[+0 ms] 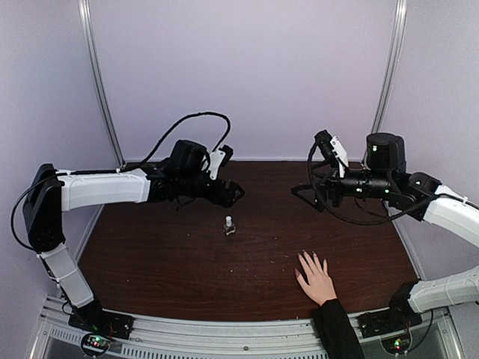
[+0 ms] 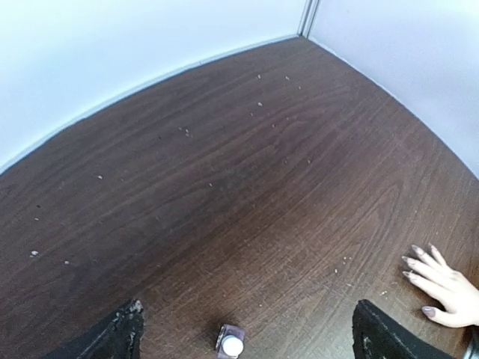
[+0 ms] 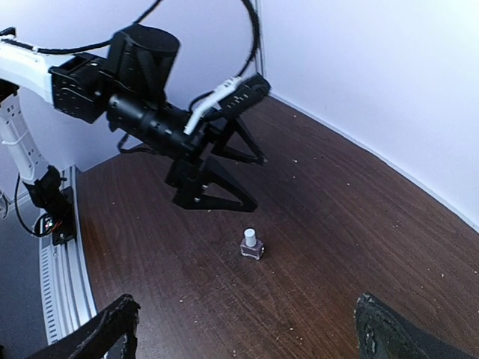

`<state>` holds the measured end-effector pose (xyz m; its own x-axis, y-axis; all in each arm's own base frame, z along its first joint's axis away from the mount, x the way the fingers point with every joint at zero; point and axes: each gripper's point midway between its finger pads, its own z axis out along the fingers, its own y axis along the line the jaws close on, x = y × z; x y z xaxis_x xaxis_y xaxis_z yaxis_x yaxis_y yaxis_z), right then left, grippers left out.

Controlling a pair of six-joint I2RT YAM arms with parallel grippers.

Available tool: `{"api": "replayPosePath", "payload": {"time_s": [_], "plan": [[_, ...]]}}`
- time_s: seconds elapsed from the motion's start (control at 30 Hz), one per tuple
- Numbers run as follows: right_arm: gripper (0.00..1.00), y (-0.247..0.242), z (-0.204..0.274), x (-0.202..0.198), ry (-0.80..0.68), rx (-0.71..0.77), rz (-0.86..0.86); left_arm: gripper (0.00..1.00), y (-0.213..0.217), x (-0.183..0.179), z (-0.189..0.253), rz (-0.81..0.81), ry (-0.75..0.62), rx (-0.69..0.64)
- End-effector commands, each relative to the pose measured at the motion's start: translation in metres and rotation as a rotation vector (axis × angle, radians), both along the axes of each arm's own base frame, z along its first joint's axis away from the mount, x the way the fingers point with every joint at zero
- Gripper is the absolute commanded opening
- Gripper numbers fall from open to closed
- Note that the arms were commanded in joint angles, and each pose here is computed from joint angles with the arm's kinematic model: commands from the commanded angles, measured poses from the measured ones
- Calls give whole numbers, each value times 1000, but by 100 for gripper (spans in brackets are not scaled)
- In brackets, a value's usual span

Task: Paint the nails
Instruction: Reset both arms

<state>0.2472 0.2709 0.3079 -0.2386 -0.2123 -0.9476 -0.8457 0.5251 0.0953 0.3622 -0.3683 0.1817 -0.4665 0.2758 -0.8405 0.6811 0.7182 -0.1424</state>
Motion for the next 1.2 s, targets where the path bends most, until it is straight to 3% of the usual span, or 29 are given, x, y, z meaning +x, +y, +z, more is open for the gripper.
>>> {"api": "replayPosePath", "payload": {"time_s": [0.0,0.3,0.53,0.83,1.17], "plan": [[100,-11,12,32,21,91,-101,97,29,8,36,72,52,-15],[100,-82,2,101,127,206,-355,98,116,29,53,315,117,-27],[100,-134,-38,123,226,281,-507,98,173,19,22,454,168,14],[100,-152,-115,114,316,155,-610,98,192,-1,-38,507,256,113],[100,-147,-128,102,359,157,-572,98,192,-5,-47,509,280,97]]}}
